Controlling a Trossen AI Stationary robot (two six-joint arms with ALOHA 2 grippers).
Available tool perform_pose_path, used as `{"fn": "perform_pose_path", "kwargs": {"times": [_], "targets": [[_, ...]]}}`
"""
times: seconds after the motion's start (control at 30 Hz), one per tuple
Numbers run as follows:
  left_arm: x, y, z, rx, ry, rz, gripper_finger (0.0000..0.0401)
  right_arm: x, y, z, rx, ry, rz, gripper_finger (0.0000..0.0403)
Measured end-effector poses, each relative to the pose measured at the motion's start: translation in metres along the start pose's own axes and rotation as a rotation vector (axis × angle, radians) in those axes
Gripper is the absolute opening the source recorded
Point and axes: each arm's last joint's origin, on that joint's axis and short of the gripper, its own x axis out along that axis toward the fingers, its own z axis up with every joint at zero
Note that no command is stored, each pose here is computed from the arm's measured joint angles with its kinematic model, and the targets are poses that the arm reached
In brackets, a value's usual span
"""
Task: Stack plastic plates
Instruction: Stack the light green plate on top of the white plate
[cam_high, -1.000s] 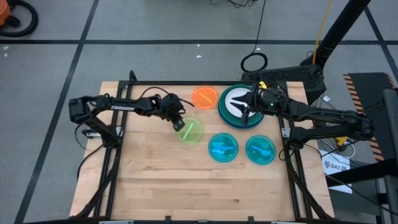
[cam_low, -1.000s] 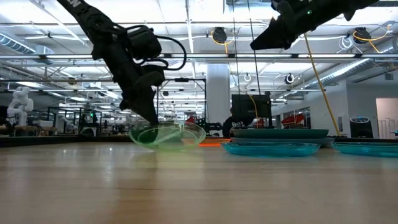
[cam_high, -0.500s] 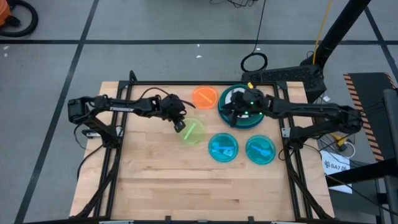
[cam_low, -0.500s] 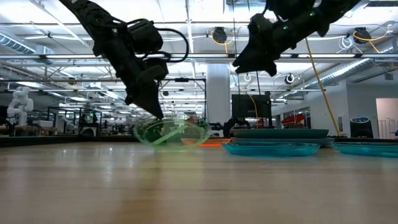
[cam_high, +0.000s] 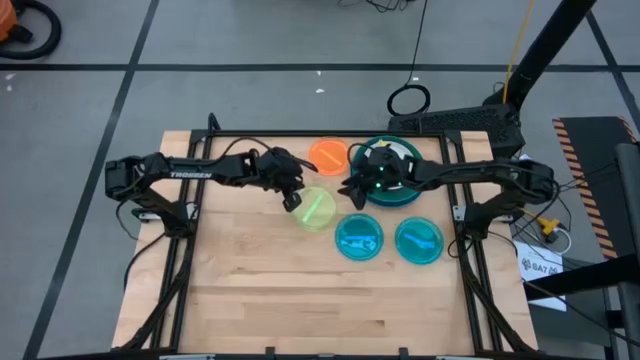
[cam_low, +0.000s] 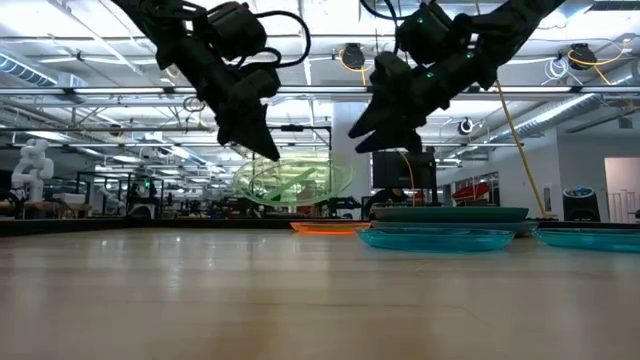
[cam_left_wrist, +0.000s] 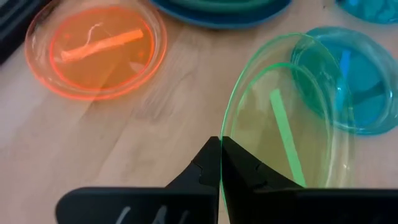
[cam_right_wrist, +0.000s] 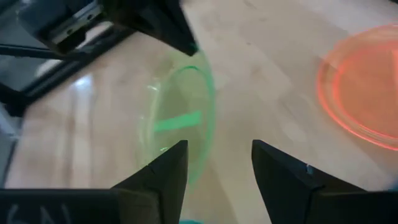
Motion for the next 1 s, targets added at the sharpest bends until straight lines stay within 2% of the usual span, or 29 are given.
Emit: {"fn": "perform_pose_path", "kwargs": {"times": [0.13,0.23,0.67,0.83,1.0], "targets": [[-0.002,-0.003,0.007,0.011,-0.024,-0.005,0.0006,0.007,0.002,0.001,0.008,-0.010,0.080,0.0170],[-0.003,-0.002,0.008,0.016,-0.037,-0.003,0.0005,0.007,0.003,0.002,0.007,-0.025,0.095,0.0170],[-0.004,-0.004,0.017,0.019,-0.129,-0.014,0.0005,0.007,0.003,0.004,0.006,-0.039,0.091,0.0169],[-0.004,-0.005,0.019,0.021,-0.151,-0.019,0.0005,0.007,0.002,0.004,0.001,-0.059,0.041,0.0169],[-0.004,-0.006,0.020,0.024,-0.159,-0.022,0.0005,0.007,0.002,0.004,-0.002,-0.059,0.041,0.0169]]}}
